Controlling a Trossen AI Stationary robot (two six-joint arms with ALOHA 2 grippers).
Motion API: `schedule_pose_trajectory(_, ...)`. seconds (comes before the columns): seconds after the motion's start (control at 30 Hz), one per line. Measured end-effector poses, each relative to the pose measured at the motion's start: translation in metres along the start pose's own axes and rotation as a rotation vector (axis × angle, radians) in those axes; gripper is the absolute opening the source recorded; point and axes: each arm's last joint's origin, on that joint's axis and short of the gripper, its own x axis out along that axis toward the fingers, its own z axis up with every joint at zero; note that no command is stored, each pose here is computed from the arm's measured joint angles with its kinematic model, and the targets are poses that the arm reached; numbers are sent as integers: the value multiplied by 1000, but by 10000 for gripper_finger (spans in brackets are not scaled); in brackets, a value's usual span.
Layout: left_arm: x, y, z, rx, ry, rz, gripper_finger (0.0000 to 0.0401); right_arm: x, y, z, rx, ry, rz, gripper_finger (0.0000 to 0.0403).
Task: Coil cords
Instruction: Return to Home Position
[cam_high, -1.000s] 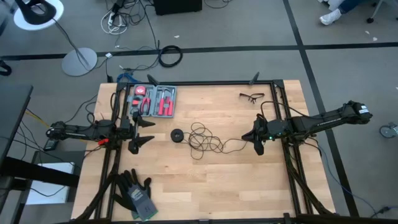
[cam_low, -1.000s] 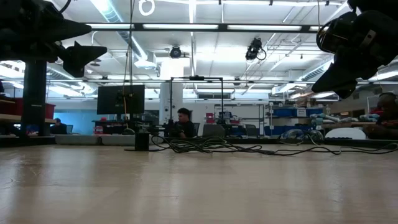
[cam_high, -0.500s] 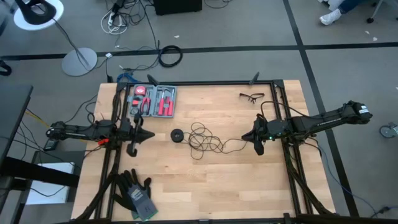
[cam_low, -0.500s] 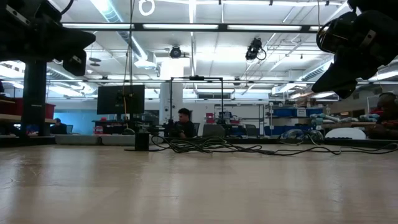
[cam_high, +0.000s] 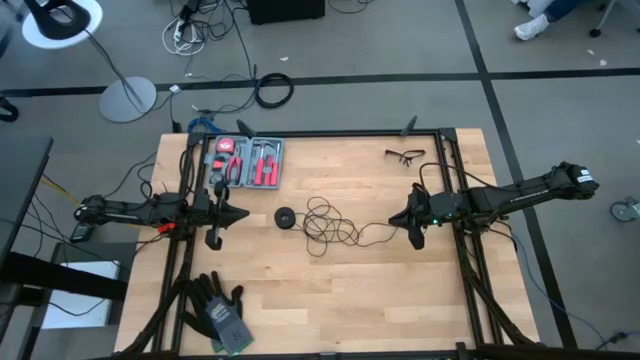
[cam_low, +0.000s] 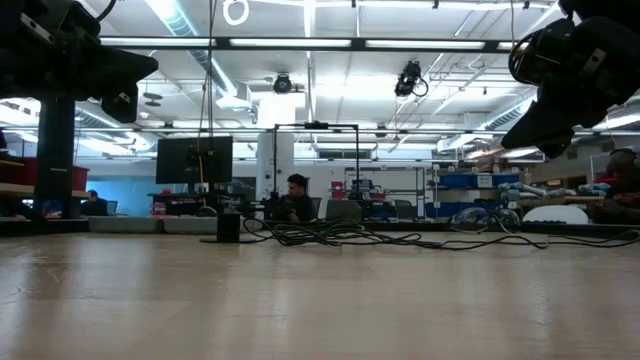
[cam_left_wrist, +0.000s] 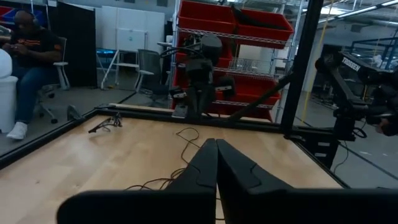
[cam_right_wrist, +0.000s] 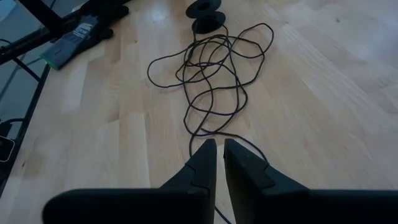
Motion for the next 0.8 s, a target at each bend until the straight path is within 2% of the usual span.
schedule_pose_trajectory(0.6, 0, 0, 0, 0, 0, 0, 8, 0, 0, 0, -10, 0, 0, 34)
schedule_pose_trajectory(0.8, 0, 0, 0, 0, 0, 0, 8, 0, 0, 0, -181, 1, -1, 34)
